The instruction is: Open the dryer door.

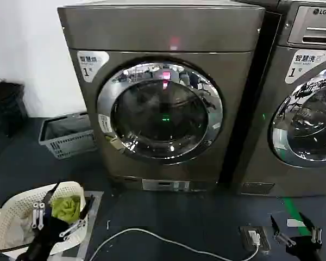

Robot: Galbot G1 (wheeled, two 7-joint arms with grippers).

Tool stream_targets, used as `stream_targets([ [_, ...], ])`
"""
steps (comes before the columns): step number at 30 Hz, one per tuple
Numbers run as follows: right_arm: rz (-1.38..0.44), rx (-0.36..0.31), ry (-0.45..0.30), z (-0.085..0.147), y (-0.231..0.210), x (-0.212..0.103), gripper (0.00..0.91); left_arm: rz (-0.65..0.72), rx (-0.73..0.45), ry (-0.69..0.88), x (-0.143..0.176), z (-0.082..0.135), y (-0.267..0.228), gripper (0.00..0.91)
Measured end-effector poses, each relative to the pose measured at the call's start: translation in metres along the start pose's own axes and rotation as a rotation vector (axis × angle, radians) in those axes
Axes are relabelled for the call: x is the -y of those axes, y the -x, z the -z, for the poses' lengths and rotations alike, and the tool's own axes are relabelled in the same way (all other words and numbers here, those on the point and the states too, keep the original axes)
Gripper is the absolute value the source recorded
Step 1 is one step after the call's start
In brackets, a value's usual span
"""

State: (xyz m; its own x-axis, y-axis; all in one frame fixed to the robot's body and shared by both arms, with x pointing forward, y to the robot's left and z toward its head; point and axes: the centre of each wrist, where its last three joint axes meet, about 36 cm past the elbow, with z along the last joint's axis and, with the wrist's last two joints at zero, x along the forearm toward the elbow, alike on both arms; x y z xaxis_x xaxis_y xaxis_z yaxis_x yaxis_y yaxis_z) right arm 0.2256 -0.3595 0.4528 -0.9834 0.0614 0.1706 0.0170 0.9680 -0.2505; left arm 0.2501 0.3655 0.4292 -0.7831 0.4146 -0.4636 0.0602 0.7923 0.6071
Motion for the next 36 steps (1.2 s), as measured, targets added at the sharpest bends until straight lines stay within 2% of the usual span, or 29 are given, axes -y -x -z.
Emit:
stream_targets([
  [8, 0.051, 0.132, 0.033, 0.002, 0.02, -0.001, 0.907, -0.003, 0.007, 0.0, 0.0, 0.003, 0.002, 0.907],
  [18, 0.267, 0.213, -0.017, 0.007, 0.08, -0.02, 0.907, -0.01, 0.01, 0.0, 0.0, 0.013, 0.003, 0.907],
  [26, 0.399, 0.299, -0.06, 0.032, 0.139, -0.031, 0.907, -0.006, -0.003, -0.001, 0.005, 0.023, -0.003, 0.907],
  [36, 0.523, 0.358, -0.101, 0.063, 0.196, -0.055, 0.907, 0.002, -0.02, 0.018, 0.004, 0.036, -0.012, 0.907],
])
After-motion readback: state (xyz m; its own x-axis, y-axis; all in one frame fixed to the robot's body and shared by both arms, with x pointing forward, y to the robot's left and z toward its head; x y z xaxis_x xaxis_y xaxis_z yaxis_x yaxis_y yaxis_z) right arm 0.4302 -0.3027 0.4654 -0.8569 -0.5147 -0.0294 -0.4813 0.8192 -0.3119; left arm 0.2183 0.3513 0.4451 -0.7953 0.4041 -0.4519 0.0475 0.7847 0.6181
